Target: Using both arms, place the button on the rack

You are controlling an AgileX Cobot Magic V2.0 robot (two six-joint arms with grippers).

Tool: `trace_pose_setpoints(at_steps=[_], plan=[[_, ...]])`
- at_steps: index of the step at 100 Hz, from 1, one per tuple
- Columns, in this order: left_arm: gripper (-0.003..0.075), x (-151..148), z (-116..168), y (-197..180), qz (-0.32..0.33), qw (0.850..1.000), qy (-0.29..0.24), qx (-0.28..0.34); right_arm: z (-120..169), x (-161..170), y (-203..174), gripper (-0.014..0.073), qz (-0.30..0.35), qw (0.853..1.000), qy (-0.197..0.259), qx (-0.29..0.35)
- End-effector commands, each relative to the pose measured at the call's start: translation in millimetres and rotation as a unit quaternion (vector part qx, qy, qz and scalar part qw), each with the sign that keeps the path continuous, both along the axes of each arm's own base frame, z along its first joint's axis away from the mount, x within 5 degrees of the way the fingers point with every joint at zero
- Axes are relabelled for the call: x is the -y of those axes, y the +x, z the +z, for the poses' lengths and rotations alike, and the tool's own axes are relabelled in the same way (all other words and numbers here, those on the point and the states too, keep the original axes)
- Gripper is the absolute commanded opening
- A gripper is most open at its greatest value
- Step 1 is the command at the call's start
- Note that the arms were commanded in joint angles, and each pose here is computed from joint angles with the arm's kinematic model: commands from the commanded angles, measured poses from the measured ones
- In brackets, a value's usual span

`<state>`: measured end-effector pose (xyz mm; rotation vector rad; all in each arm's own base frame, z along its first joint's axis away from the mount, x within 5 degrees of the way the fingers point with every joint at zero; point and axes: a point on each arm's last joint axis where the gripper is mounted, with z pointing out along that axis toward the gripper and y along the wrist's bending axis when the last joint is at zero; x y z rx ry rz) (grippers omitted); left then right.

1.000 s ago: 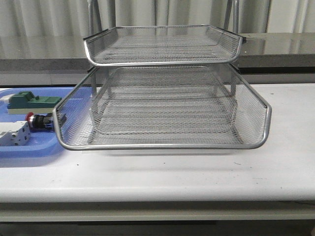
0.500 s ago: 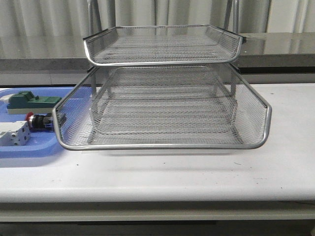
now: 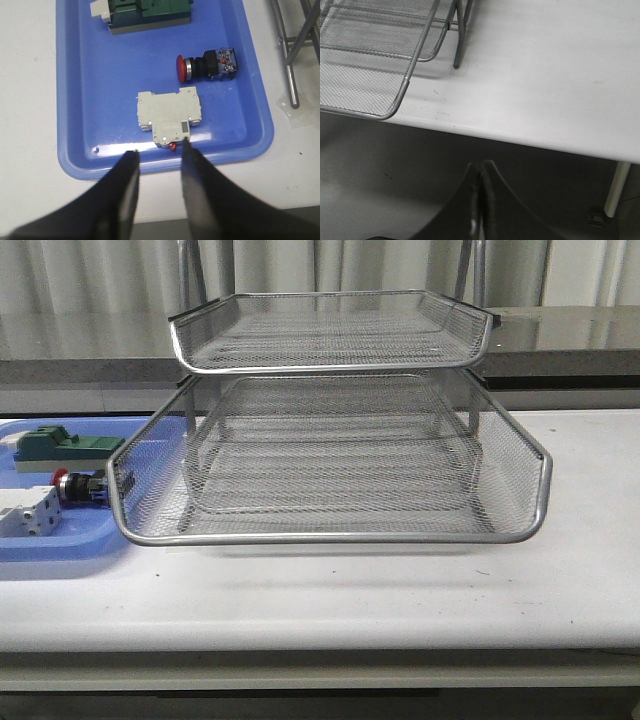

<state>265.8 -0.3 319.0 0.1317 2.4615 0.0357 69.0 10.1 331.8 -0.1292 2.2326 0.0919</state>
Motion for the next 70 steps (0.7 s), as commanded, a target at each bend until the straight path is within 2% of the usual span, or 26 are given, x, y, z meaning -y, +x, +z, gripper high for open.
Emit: trace_pose_setpoints(at_steps=[1, 7, 14, 48, 58, 70], plan=[[0.0518, 1.2, 18.9, 1.2, -0.007, 0.999, 0.001, 0.048, 14.4, 0.4, 2.7, -0.0071, -0.002, 0.999, 0.001, 0.045], [0.0649, 0.8, 19.1, 1.4, -0.008, 0.999, 0.005, 0.049, 14.4, 0.4, 2.7, -0.0071, -0.002, 0.999, 0.001, 0.045], [0.0714, 0.6, 19.0, 1.4, -0.008, 0.999, 0.006, 0.049, 14.4, 0.4, 2.7, -0.0071, -0.002, 0.999, 0.001, 0.045], [0.0688, 2.0, 21.2, 5.9, -0.007, 0.998, -0.005, 0.058, 14.4, 0.4, 2.7, -0.0071, -0.002, 0.999, 0.001, 0.045], [0.0659, 2.1, 25.1, 15.7, -0.026, 0.998, 0.012, 0.059, 14.4, 0.4, 2.7, -0.0071, -0.002, 0.999, 0.001, 0.045], [0.0659, 2.6, 32.0, 35.8, -0.06, 0.997, 0.037, 0.045, 14.4, 0.4, 2.7, -0.0071, -0.002, 0.999, 0.001, 0.045]])
